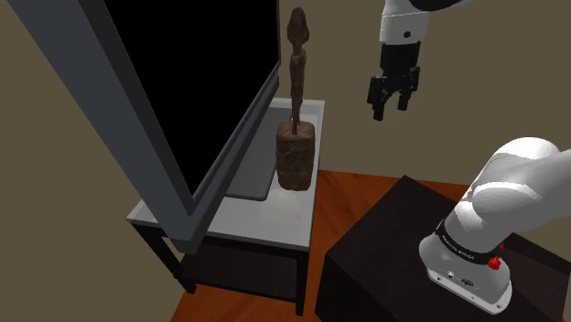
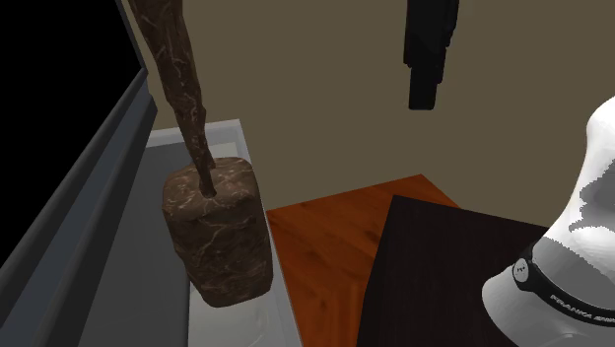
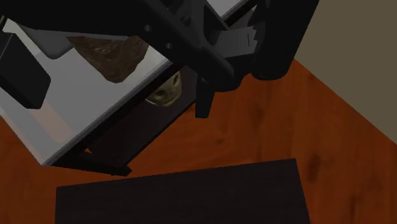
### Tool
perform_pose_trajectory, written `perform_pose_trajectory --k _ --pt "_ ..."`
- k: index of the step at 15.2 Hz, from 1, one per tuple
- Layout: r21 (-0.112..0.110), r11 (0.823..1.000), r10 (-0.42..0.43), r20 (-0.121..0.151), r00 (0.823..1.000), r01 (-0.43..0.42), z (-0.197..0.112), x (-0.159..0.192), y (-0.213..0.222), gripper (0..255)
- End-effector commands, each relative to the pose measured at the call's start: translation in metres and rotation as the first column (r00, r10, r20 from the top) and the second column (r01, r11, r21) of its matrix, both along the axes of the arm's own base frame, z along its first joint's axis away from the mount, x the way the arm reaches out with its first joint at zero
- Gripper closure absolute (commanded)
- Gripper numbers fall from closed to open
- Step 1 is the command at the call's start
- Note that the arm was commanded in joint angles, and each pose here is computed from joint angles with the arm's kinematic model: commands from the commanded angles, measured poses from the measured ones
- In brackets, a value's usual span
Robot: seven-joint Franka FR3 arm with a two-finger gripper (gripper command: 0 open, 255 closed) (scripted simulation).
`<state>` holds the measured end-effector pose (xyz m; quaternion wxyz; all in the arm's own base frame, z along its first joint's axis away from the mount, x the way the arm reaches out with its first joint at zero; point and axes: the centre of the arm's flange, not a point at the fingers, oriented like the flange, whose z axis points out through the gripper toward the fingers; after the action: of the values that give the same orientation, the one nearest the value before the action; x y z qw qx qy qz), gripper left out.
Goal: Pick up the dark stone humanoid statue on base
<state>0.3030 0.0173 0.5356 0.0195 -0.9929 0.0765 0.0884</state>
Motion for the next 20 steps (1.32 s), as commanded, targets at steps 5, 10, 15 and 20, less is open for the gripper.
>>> perform_pose_trajectory --k 5,10,15,20 --pt "-0.034 0.993 -0.11 0.064 0.992 0.113 0.022 0.029 0.032 0" --pt "-0.066 0.965 -0.242 0.148 0.959 0.254 0.051 0.068 0.069 0" --pt "-0.085 0.916 -0.364 0.234 0.902 0.392 0.082 0.109 0.101 0" --pt "-0.091 0.848 -0.471 0.321 0.821 0.522 0.114 0.152 0.129 0"
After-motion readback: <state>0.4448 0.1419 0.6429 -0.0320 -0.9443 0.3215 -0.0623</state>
